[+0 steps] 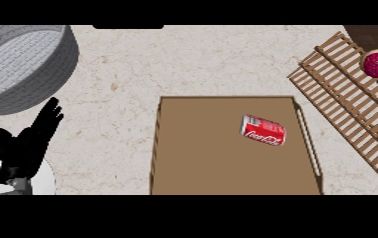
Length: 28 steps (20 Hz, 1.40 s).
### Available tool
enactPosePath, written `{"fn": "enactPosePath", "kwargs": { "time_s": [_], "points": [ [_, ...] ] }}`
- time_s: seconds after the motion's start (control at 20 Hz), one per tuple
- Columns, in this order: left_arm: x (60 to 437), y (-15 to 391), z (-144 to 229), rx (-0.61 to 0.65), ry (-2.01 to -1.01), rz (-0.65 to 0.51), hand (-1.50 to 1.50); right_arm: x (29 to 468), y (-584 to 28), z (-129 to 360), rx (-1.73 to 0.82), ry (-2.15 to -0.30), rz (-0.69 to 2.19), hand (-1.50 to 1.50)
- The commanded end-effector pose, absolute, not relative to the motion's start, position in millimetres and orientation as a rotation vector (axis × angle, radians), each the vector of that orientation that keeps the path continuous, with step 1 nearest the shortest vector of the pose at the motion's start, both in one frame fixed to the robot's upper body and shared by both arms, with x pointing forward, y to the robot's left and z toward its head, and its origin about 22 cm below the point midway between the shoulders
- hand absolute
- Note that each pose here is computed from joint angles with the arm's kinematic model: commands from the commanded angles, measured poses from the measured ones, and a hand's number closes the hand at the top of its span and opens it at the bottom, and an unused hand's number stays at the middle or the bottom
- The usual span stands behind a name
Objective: Pick the cupcake from the tray and place it in the tiered shelf
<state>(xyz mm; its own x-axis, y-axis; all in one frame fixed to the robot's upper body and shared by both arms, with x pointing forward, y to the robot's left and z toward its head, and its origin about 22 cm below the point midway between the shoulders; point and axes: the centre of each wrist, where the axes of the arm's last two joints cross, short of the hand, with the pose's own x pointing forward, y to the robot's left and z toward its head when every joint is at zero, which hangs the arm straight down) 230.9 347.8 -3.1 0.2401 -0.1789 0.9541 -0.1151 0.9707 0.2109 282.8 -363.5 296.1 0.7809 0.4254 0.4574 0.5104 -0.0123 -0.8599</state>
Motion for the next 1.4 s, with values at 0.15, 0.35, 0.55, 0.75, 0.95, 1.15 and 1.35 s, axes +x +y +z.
{"fn": "enactPosePath", "kwargs": {
  "time_s": [0.15,0.35,0.55,0.75,0.95,1.15,1.35],
  "points": [
    [232.9,361.6,6.5,0.257,-1.328,-0.045,0.0,278.1,-392.1,286.8,-1.606,-0.885,-0.166,-1.5],
    [233.3,351.8,-14.2,0.261,-1.349,-0.031,0.0,265.8,-360.3,306.1,-1.519,-0.979,-0.301,-1.5],
    [233.2,360.8,4.3,0.292,-1.336,-0.036,0.0,246.9,-369.3,325.2,-1.41,-1.053,-0.388,-1.5],
    [219.3,345.1,-15.6,0.25,-1.33,-0.033,0.0,220.7,-375.6,324.5,-1.375,-1.145,-0.488,-1.5],
    [230.2,343.1,-1.8,0.258,-1.33,-0.03,0.0,189.2,-381.7,338.7,-1.379,-1.249,-0.588,-1.5],
    [223.4,351.1,-5.5,0.255,-1.31,-0.032,0.0,134.3,-367.2,371.7,-1.416,-1.269,-0.629,-1.5],
    [224.7,362.7,-3.4,0.3,-1.308,-0.005,0.0,91.6,-366.0,384.1,-1.479,-1.213,-0.704,-1.5]
  ]
}}
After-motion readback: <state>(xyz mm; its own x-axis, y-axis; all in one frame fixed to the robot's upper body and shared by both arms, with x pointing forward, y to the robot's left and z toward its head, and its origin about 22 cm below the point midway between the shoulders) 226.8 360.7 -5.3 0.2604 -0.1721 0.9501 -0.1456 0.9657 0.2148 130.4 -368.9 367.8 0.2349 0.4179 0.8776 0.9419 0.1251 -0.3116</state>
